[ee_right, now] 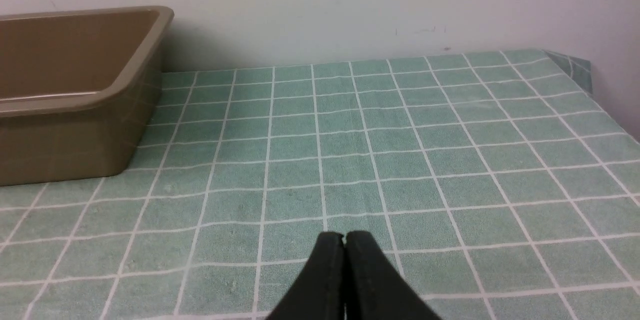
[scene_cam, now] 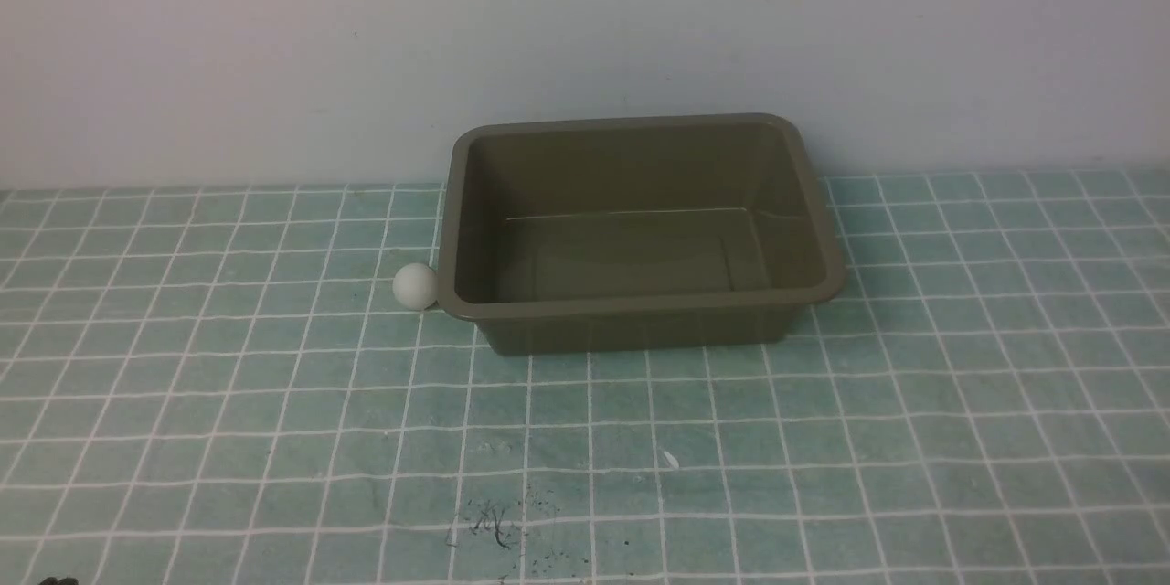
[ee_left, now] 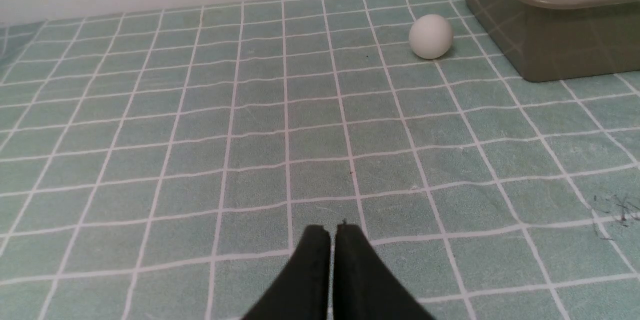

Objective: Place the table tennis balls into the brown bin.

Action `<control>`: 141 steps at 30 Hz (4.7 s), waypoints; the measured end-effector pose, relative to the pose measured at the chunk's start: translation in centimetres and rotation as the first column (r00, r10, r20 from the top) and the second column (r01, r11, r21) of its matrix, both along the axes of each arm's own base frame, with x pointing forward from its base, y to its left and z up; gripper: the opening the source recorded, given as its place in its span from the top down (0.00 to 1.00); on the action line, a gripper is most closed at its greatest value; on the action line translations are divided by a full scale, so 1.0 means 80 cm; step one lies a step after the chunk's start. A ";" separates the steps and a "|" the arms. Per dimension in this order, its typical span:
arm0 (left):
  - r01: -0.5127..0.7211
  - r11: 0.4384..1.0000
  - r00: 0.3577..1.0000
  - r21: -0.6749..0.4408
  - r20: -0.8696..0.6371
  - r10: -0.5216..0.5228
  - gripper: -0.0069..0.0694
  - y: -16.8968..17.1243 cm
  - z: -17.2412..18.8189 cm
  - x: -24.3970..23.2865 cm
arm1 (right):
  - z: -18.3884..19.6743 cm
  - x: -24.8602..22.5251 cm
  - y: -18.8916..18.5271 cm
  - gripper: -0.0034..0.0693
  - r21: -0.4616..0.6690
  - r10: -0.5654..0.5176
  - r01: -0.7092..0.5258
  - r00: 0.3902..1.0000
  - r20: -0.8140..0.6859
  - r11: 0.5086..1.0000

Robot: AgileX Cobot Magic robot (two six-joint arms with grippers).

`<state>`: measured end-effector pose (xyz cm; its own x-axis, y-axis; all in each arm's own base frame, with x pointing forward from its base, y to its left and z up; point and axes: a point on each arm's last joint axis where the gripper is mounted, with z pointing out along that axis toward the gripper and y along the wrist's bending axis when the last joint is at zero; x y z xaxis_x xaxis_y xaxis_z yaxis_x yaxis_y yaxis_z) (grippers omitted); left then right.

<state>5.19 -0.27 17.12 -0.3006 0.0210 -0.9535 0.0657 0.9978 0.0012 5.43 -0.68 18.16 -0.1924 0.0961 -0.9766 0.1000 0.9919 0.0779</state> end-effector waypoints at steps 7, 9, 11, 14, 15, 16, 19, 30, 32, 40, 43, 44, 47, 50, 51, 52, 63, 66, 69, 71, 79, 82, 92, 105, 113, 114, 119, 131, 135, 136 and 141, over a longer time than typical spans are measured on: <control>0.004 1.000 1.000 0.008 0.014 -0.004 0.92 0.000 0.001 0.001 | 0.000 0.000 0.000 0.97 -0.004 0.001 -0.001 1.000 0.000 1.000; -0.005 0.999 0.998 -0.052 0.060 0.008 0.92 -0.001 0.006 0.002 | 0.000 0.000 0.000 0.97 -0.004 0.001 -0.001 1.000 0.000 1.000; -0.004 0.992 0.994 -0.125 0.109 0.018 0.92 -0.002 0.012 0.003 | 0.000 0.000 0.000 0.97 -0.004 0.001 -0.001 1.000 0.000 1.000; 0.004 0.983 0.984 -0.184 0.175 0.029 0.92 -0.003 0.020 0.004 | 0.000 0.000 0.000 0.97 -0.004 0.001 -0.001 1.000 0.000 1.000; 0.016 0.976 0.969 -0.216 0.246 0.038 0.92 -0.003 0.029 0.005 | 0.000 0.000 0.000 0.97 -0.004 0.001 -0.001 1.000 0.000 1.000; 0.021 0.973 0.961 -0.230 0.273 0.043 0.92 -0.003 0.032 0.005 | 0.000 0.000 0.000 0.97 -0.004 0.001 -0.001 1.000 0.000 1.000; 0.069 0.960 0.889 -0.272 0.453 0.065 0.92 -0.002 0.055 0.003 | 0.000 0.000 0.000 0.97 -0.004 0.001 -0.001 1.000 0.000 1.000; -0.038 0.902 0.996 -0.431 0.061 0.071 0.92 -0.011 0.146 0.061 | 0.000 0.000 0.000 0.97 -0.004 0.001 -0.001 1.000 0.000 1.000; -0.092 0.927 0.985 -0.364 -0.168 0.032 0.92 -0.018 0.154 0.095 | 0.000 0.000 0.000 0.97 -0.004 0.001 -0.001 1.000 0.000 1.000; -0.056 0.987 0.759 -0.152 -0.648 -0.057 0.92 -0.037 0.139 0.247 | 0.000 0.000 0.000 0.97 -0.004 0.001 -0.001 1.000 0.000 1.000; -0.019 0.993 0.700 -0.119 -0.711 -0.072 0.92 -0.042 0.120 0.300 | 0.000 0.000 0.000 0.97 -0.004 0.001 -0.001 1.000 0.000 1.000; -0.013 0.993 0.687 -0.113 -0.723 -0.074 0.92 -0.043 0.114 0.316 | 0.000 0.000 0.000 0.97 -0.004 0.001 -0.001 1.000 0.000 1.000; 0.003 0.995 0.663 -0.104 -0.745 -0.080 0.92 -0.047 0.098 0.354 | 0.000 0.000 0.000 0.97 -0.004 0.001 -0.001 1.000 0.000 1.000; 0.016 0.995 0.656 -0.102 -0.750 -0.088 0.92 -0.055 0.087 0.388 | 0.000 0.000 0.000 0.97 -0.004 0.001 -0.001 1.000 0.000 1.000; 0.022 0.995 0.657 -0.102 -0.749 -0.091 0.92 -0.058 0.083 0.402 | 0.000 0.000 0.000 0.97 -0.004 0.001 -0.001 1.000 0.000 1.000; 0.028 0.994 0.657 -0.102 -0.748 -0.095 0.92 -0.061 0.080 0.411 | 0.000 0.000 0.000 0.97 -0.004 0.001 -0.001 1.000 0.000 1.000; 0.149 0.984 0.639 -0.093 -0.751 -0.168 0.54 -0.092 0.024 0.494 | 0.000 0.000 0.000 0.97 -0.004 0.001 -0.001 1.000 0.000 1.000; 0.141 0.984 0.639 -0.108 -0.749 -0.174 0.36 -0.094 0.014 0.501 | 0.000 0.000 0.000 0.97 -0.004 0.001 -0.001 1.000 0.000 1.000; 0.137 0.984 0.639 -0.117 -0.748 -0.178 0.23 -0.095 0.003 0.505 | 0.000 0.000 0.000 0.97 -0.004 0.001 -0.001 1.000 0.000 1.000; 0.134 0.984 0.636 -0.115 -0.752 -0.174 0.21 -0.095 -0.008 0.508 | 0.000 0.000 0.000 0.97 -0.004 0.001 -0.001 1.000 0.000 1.000; 0.124 0.985 0.641 -0.118 -0.749 -0.170 0.46 -0.096 -0.025 0.514 | 0.000 0.000 0.000 0.97 -0.004 0.001 -0.001 1.000 0.000 1.000; 0.146 0.985 0.629 -0.092 -0.760 -0.164 0.45 -0.093 -0.011 0.509 | 0.000 0.000 0.000 0.97 -0.004 0.001 -0.001 1.000 0.000 1.000; 0.314 0.945 0.779 -0.090 -0.544 -0.311 0.45 -0.132 0.138 0.470 | 0.000 0.000 0.000 0.97 -0.004 0.001 -0.001 1.000 0.000 1.000; 0.374 0.914 0.731 -0.160 -0.556 -0.396 0.28 -0.183 0.181 0.429 | 0.000 0.000 0.000 0.97 -0.004 0.001 -0.001 1.000 0.000 1.000; 0.387 0.917 0.854 -0.096 -0.337 -0.396 0.89 -0.138 0.346 0.291 | 0.000 0.000 0.000 0.97 -0.004 0.001 -0.001 1.000 0.000 1.000; 0.399 0.912 0.864 -0.089 -0.295 -0.407 0.91 -0.133 0.361 0.270 | 0.000 0.000 0.000 0.97 -0.004 0.001 -0.001 1.000 0.000 1.000; 0.418 0.906 0.892 -0.068 -0.160 -0.423 0.92 -0.109 0.404 0.195 | 0.000 0.000 0.000 0.97 -0.004 0.001 -0.001 1.000 0.000 1.000; 0.412 0.911 0.900 -0.001 0.156 -0.407 0.92 -0.046 0.467 0.024 | 0.000 0.000 0.000 0.97 -0.004 0.001 -0.001 1.000 0.000 1.000; 0.356 0.934 0.921 0.014 0.165 -0.354 0.92 -0.030 0.464 -0.001 | 0.000 0.000 0.000 0.97 -0.004 0.001 -0.001 1.000 0.000 1.000; 0.333 0.943 0.929 0.013 0.164 -0.331 0.92 -0.026 0.460 -0.002 | 0.000 0.000 0.000 0.97 -0.004 0.001 -0.001 1.000 0.000 1.000; 0.219 0.976 0.969 0.011 0.119 -0.218 0.92 -0.016 0.399 0.001 | 0.000 0.000 0.000 0.97 -0.004 0.001 -0.001 1.000 0.000 1.000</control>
